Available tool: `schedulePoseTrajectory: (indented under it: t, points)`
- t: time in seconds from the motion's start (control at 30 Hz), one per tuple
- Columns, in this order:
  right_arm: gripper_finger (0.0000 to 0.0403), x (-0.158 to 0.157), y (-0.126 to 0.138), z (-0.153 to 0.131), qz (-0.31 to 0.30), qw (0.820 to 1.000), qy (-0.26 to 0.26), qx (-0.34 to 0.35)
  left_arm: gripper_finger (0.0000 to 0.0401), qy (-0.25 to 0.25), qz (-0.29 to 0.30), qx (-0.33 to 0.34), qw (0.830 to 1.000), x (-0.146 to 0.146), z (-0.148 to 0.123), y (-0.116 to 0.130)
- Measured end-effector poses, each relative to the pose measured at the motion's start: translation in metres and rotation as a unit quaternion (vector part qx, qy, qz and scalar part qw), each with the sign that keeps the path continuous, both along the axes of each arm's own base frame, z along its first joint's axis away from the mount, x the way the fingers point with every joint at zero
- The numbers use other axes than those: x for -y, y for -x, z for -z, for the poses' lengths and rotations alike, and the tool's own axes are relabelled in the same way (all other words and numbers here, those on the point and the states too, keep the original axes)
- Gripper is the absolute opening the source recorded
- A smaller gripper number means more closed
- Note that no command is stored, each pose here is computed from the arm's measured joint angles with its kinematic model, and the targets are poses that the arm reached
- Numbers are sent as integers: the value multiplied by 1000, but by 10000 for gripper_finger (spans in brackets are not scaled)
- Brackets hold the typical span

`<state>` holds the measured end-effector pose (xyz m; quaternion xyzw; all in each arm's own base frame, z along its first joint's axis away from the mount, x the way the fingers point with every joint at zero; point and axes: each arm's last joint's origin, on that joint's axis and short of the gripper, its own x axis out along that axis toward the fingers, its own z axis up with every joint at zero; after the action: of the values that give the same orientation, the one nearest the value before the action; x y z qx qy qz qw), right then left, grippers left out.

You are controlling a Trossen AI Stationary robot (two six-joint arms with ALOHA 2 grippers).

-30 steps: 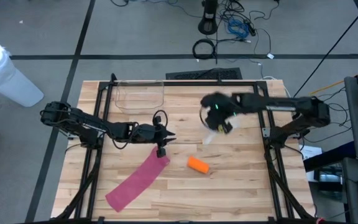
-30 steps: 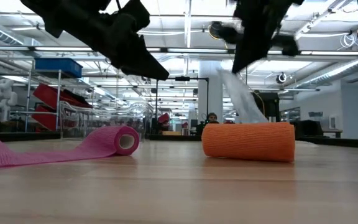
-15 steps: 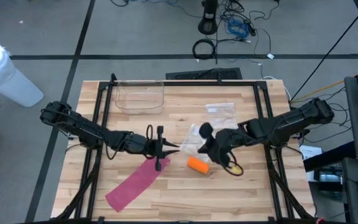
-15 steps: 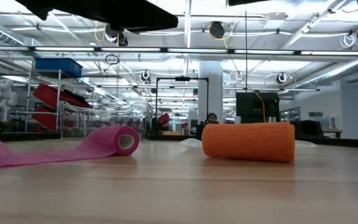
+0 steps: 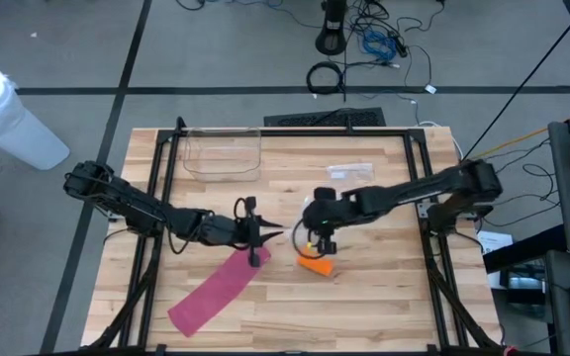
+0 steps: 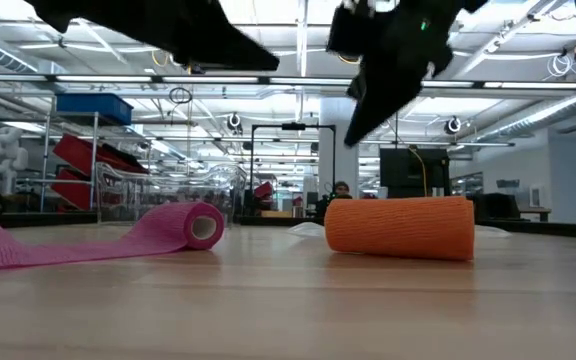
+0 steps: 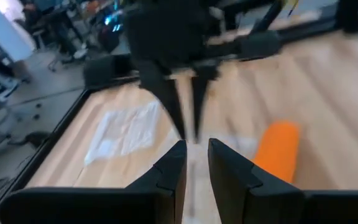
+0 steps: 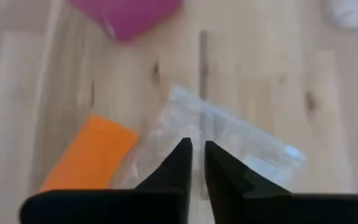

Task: Roll bandage
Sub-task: Put the rolled orange bandage into the transparent zip bag

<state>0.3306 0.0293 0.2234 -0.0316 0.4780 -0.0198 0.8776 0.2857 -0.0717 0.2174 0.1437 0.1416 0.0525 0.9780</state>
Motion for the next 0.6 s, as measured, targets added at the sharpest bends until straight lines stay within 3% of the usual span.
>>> schedulePoseTrajectory:
  t: [0.27, 0.47, 0.6]
  points:
    - [156, 9, -16, 60, -31, 993, 32, -106, 72, -21, -20, -48, 998, -3, 3, 8]
    - [214, 15, -20, 64, -17, 995, 33, -95, 72, -32, -45, -66, 996, -11, -1, 15]
    - [233, 26, -22, 63, 22, 996, -3, -85, 72, -25, -59, -75, 995, -15, 0, 15]
